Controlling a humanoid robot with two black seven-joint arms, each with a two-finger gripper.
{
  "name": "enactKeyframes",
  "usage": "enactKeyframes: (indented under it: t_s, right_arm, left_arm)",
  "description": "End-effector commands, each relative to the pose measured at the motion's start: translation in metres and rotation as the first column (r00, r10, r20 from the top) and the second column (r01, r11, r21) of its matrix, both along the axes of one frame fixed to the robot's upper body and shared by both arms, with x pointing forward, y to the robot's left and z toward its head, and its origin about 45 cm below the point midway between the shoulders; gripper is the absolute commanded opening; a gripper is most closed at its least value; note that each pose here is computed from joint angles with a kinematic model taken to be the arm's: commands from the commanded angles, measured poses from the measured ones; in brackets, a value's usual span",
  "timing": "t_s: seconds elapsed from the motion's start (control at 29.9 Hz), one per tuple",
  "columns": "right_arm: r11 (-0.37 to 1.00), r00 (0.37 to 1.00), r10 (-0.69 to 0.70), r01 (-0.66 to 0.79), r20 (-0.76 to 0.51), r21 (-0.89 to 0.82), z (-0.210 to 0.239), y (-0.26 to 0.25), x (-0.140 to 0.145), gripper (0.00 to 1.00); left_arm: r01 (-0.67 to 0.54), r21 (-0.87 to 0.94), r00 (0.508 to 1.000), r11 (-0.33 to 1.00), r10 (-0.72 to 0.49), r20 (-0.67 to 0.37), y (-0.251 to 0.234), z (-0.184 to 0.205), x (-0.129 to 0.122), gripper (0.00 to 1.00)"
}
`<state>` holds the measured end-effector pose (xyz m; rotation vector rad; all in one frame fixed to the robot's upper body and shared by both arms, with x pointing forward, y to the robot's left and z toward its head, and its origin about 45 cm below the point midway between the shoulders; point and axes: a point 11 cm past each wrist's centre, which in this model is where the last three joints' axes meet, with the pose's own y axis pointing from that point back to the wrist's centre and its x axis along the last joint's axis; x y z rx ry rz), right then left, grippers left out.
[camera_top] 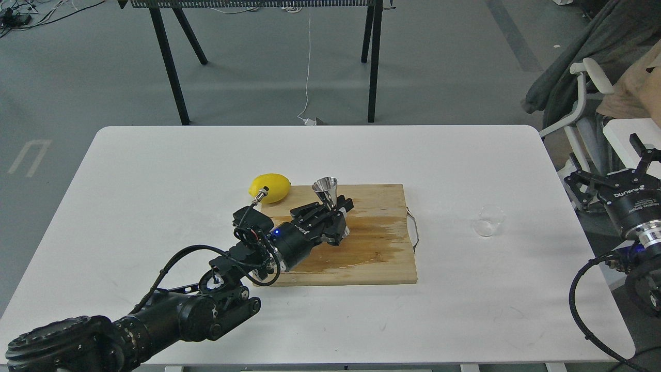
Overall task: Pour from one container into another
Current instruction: 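Lower the jigger upright onto the cutting board with the left hand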
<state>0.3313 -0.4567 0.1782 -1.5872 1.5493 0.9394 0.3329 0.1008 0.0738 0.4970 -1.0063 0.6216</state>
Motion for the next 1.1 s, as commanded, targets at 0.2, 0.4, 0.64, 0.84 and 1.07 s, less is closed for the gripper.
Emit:
enactKeyframes:
  t_s: [0.2,0.4,0.64,0.84,1.07]
  right_arm:
    - [1.000,1.000,0.001,-0.001,0.001,0.000,0.000,0.000,0.000,0.99]
    - [1.000,1.000,0.001,-0.001,0.001,0.000,0.000,0.000,0.000,0.99]
    - [1.000,1.000,0.001,-0.001,0.001,-0.001,0.001,0.000,0.000,0.99]
    - [1.000,1.000,0.001,-0.001,0.000,0.000,0.000,0.000,0.000,0.99]
    - [1.000,1.000,-0.001,0.001,0.001,-0.001,0.001,-0.001,0.000,0.99]
  left_arm:
    - [0.010,0.033,1.000,0.999,-0.009,-0.015,0.004,-0.010,-0.006,0.16]
    - [-0.006,0.066,1.000,0.998,0.007,-0.020,0.013,-0.016,-0.003,0.19]
    - [-0.026,0.101,0.999,0.995,0.028,-0.022,0.024,-0.022,0.000,0.20]
    - [-0.028,0.099,0.999,0.995,0.030,-0.019,0.024,-0.020,0.002,0.21]
    - [-0.028,0.099,0.999,0.995,0.030,-0.021,0.024,-0.021,0.001,0.23]
